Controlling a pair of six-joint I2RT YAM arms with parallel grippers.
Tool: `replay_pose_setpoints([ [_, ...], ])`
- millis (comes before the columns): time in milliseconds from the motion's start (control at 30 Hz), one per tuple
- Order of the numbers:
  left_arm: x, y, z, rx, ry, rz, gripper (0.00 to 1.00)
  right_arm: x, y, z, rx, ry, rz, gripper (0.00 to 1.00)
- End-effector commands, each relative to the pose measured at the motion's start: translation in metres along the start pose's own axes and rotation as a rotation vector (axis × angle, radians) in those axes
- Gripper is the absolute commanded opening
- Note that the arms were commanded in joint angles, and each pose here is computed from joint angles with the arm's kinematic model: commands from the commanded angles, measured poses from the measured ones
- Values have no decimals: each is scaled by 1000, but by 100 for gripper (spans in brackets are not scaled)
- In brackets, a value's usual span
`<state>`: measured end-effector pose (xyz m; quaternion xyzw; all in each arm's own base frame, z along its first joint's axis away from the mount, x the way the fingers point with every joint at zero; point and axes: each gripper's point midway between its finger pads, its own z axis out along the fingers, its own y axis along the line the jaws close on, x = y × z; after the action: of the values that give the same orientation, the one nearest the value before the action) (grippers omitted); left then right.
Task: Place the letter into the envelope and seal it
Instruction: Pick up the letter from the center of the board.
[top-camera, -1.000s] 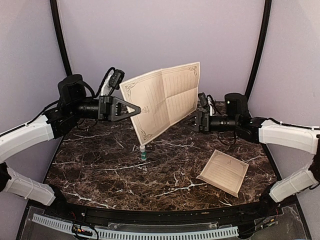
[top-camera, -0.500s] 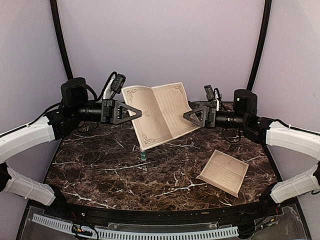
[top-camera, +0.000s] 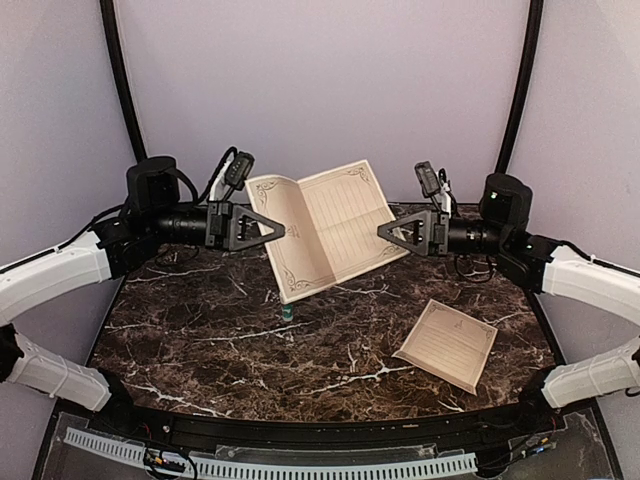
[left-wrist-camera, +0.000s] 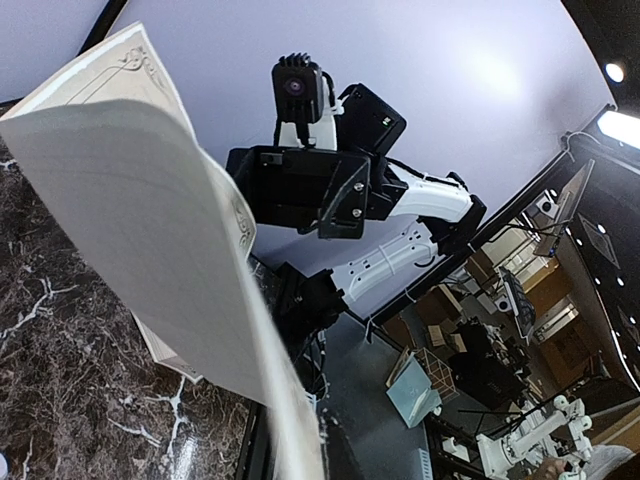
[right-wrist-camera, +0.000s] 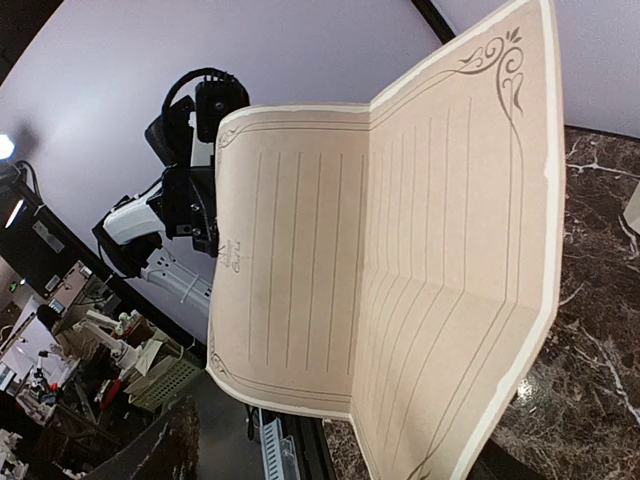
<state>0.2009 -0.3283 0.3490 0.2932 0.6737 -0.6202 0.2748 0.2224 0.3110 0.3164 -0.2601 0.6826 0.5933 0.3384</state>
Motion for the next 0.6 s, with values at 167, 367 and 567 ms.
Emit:
replay_pose_setpoints([
  [167,-11,-1,8,29,-11,3,0,-2,47,11,-142,26,-122,73],
  [367,-10,4,9,12,-5,-11,0,-3,65,16,-175,19,-170,80],
  [567,-8,4,10,27,2,-12,0,-1,71,21,-195,28,-173,89],
])
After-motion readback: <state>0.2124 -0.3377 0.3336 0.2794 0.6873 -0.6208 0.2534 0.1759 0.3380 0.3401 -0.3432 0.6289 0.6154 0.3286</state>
